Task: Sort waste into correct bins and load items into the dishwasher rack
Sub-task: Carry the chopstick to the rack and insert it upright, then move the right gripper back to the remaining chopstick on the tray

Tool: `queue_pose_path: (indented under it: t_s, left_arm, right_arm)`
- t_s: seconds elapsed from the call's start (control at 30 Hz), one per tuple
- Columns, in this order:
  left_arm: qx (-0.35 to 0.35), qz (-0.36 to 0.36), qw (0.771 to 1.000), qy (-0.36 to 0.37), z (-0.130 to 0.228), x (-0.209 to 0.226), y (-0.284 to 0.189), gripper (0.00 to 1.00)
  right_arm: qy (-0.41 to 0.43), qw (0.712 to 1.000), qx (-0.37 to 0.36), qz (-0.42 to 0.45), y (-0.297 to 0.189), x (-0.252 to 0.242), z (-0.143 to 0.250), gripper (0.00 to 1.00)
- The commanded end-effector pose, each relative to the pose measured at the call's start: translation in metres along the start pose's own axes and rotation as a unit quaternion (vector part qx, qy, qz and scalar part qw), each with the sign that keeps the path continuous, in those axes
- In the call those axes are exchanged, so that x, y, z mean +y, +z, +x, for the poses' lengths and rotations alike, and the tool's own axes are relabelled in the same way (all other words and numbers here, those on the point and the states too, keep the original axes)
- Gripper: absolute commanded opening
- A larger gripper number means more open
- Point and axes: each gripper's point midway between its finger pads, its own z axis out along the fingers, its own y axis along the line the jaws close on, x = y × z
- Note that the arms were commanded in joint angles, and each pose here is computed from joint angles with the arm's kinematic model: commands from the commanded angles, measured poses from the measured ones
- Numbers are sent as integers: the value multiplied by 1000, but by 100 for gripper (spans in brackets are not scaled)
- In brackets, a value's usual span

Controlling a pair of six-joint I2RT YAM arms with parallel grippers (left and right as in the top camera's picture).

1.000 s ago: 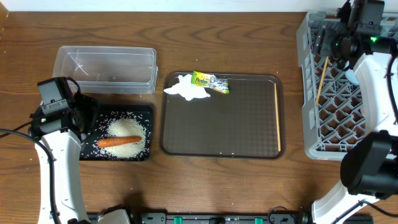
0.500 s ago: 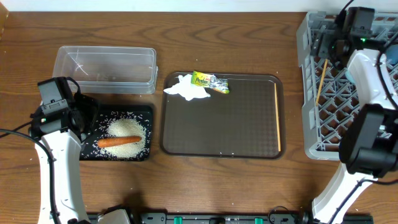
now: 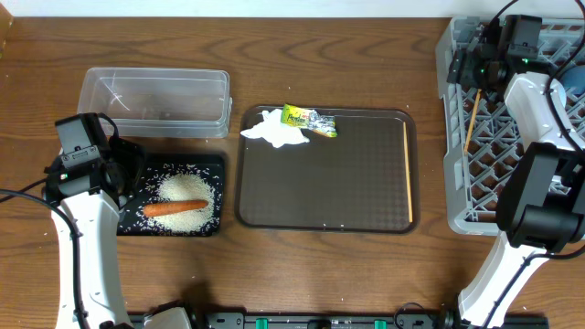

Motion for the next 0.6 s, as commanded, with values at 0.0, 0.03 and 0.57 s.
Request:
queue_pose_path:
  t_s: [0.0, 0.03, 0.57]
  left_arm:
    - [-5, 1, 1000, 4, -4, -2, -3, 98]
    - [-5, 1, 1000, 4, -4, -2, -3, 98]
    - [-5, 1, 1000, 4, -4, -2, -3, 98]
  right_arm:
    - [1, 1000, 2, -22, 3, 6, 0, 86]
    - [1, 1000, 2, -21, 3, 6, 0, 86]
    - [-5, 997, -27, -74, -29, 28, -20, 87]
